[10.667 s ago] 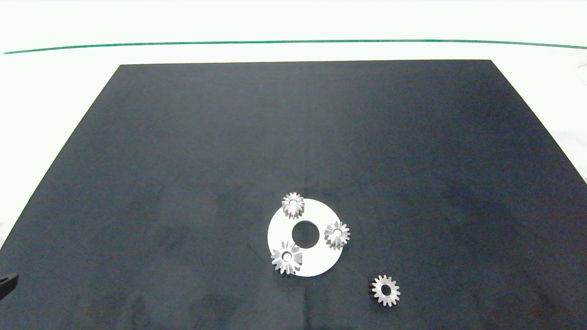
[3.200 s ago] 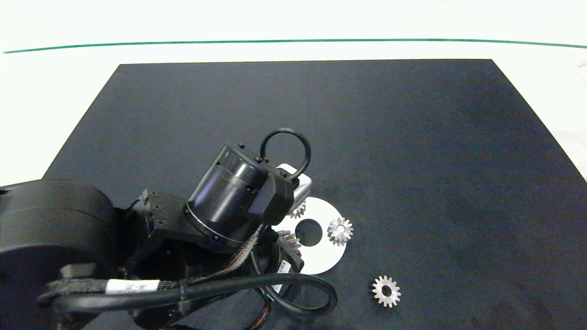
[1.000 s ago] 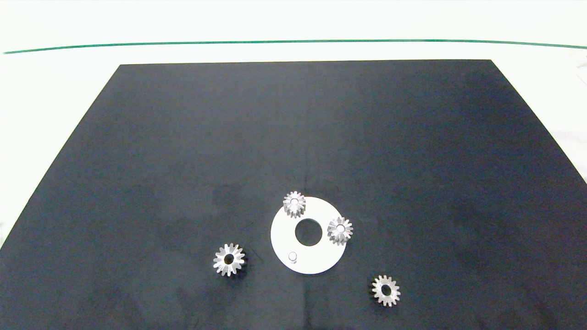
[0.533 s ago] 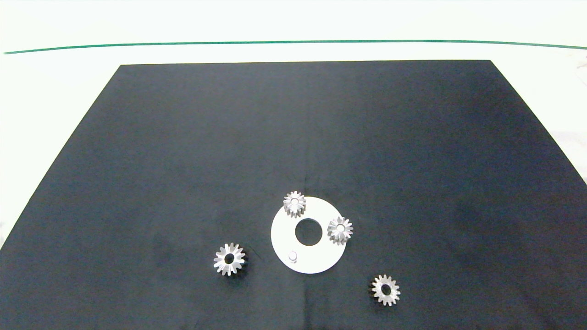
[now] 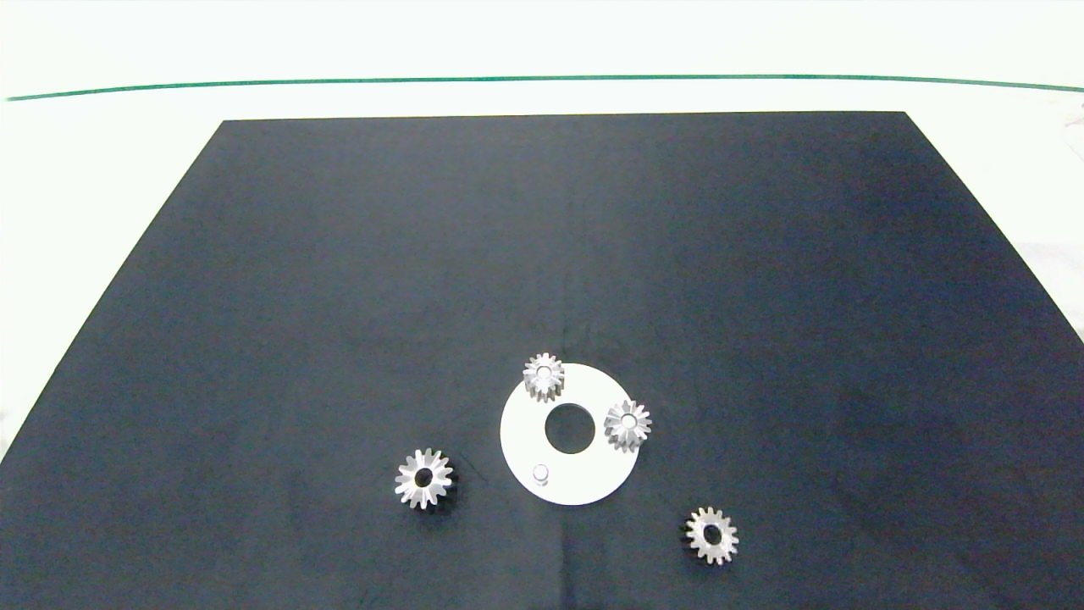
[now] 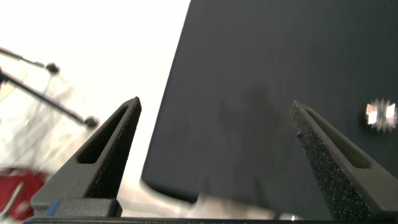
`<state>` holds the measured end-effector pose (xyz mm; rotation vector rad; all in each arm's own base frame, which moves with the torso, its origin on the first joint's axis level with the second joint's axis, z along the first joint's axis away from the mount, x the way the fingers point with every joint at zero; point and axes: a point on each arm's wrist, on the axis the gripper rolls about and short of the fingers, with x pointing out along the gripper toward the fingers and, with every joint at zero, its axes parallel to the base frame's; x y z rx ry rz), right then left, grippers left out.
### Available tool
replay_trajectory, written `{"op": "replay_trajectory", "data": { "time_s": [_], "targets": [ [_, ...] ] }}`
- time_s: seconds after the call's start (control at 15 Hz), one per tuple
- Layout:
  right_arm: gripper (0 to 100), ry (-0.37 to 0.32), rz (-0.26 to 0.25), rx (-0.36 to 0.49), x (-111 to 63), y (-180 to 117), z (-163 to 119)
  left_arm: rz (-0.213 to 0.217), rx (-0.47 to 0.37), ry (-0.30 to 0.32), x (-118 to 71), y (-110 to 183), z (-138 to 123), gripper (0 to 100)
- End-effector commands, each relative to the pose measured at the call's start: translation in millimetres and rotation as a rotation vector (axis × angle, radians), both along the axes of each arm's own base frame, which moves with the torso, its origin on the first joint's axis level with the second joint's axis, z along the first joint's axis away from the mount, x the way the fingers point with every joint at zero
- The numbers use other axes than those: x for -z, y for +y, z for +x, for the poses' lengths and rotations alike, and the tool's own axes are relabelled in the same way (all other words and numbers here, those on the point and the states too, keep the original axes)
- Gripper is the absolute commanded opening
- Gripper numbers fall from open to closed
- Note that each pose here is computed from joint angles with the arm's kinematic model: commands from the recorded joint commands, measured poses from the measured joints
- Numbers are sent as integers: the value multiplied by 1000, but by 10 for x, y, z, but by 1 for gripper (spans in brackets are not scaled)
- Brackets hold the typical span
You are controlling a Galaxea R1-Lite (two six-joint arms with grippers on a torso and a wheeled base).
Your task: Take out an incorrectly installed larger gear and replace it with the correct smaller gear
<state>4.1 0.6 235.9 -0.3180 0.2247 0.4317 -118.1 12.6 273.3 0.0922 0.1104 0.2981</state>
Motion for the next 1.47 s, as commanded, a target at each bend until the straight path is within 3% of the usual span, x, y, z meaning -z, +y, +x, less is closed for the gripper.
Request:
{"op": "replay_trajectory", "data": {
  "time_s": [0.07, 0.27, 0.47, 0.6, 0.73, 0.87, 1.0, 1.07, 1.2, 1.33, 1.47],
  "targets": [
    [100, -23, 8, -197, -152, 28, 8, 2, -12, 28, -156, -11, 6, 100],
    [100, 49, -29, -218, -104, 104, 114, 8, -48, 108, -244, -54, 234, 100],
    [100, 141, -77, -236, -54, 247, 307, 58, -30, 233, -420, -48, 636, 100],
    [100, 230, -112, -254, 30, 379, 468, 115, -8, 302, -607, -47, 946, 100],
    [100, 320, -139, -299, 113, 542, 599, 126, 5, 341, -690, -49, 1148, 100],
    [100, 388, -125, -319, 223, 683, 677, 117, 49, 383, -679, -58, 1300, 100],
    [100, 389, -126, -317, 290, 729, 718, 55, 85, 393, -633, -73, 1373, 100],
    [100, 407, -150, -301, 374, 770, 766, 50, 141, 390, -677, -101, 1466, 100],
    [100, 452, -190, -277, 532, 879, 888, 57, 153, 426, -609, -111, 1498, 100],
    [100, 452, -182, -258, 675, 930, 957, 63, 161, 432, -596, -113, 1499, 100],
    [100, 414, -158, -226, 709, 957, 984, 62, 159, 426, -609, -111, 1493, 100]
  ]
}}
